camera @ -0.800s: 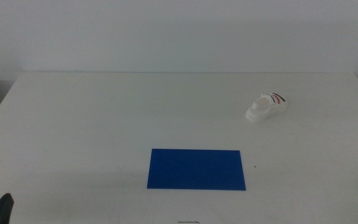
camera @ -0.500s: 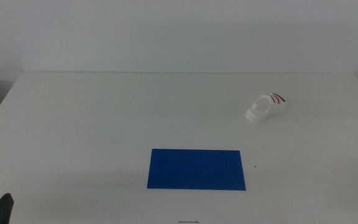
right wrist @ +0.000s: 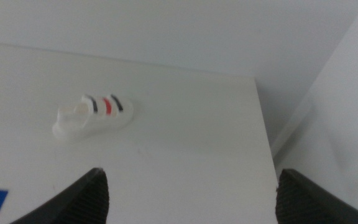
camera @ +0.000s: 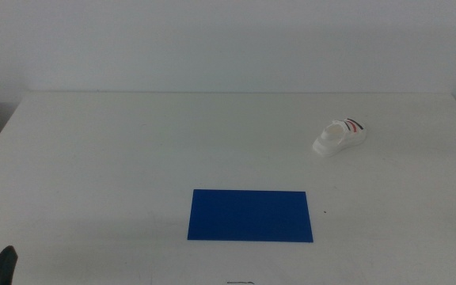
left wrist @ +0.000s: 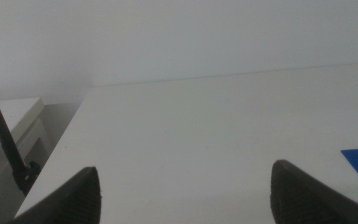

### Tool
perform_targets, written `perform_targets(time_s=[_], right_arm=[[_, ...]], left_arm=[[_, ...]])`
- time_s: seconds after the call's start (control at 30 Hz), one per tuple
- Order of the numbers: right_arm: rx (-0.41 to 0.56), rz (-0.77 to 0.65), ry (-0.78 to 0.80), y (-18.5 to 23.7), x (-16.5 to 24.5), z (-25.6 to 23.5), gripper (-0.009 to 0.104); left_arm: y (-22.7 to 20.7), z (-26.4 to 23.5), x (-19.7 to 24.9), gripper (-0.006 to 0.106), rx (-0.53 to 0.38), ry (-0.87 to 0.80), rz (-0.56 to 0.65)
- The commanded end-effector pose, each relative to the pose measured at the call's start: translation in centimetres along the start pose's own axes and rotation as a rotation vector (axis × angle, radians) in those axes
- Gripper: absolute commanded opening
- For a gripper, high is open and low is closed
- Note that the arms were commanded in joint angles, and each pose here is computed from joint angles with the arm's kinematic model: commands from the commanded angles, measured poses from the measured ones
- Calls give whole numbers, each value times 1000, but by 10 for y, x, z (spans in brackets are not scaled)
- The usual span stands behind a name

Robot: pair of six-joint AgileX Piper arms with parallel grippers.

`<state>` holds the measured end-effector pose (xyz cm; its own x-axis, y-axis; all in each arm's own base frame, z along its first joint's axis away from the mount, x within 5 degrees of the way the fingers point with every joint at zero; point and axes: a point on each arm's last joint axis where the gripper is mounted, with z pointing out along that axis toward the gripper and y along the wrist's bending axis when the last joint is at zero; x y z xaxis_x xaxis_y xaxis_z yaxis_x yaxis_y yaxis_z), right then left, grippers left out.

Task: Use one arm to grab the shoe from the table and place it on the mat.

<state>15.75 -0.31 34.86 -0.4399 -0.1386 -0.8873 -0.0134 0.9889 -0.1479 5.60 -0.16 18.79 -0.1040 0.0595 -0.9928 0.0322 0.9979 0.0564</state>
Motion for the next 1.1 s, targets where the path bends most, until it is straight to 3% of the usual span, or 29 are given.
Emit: perform_targets(time_s=[0.0,0.5,0.77,0.93,1.07], right_arm=[[11,-36,-97,-3,-34,2,94],[-219,-62,91,48,-102,50,94],[-260,-70,280,71,-96,86,94],[-281,122,409,80,-86,94,94],[-225,289,480,79,-81,97,94]], left_arm=[[0,-2,-10,94,-3,-106,-23],[0,-2,-10,94,-3,-106,-23],[0,-2,-10,94,-3,-106,-23],[0,-2,-10,94,-3,-106,-23],[0,-2,-10,94,-3,-106,-23]])
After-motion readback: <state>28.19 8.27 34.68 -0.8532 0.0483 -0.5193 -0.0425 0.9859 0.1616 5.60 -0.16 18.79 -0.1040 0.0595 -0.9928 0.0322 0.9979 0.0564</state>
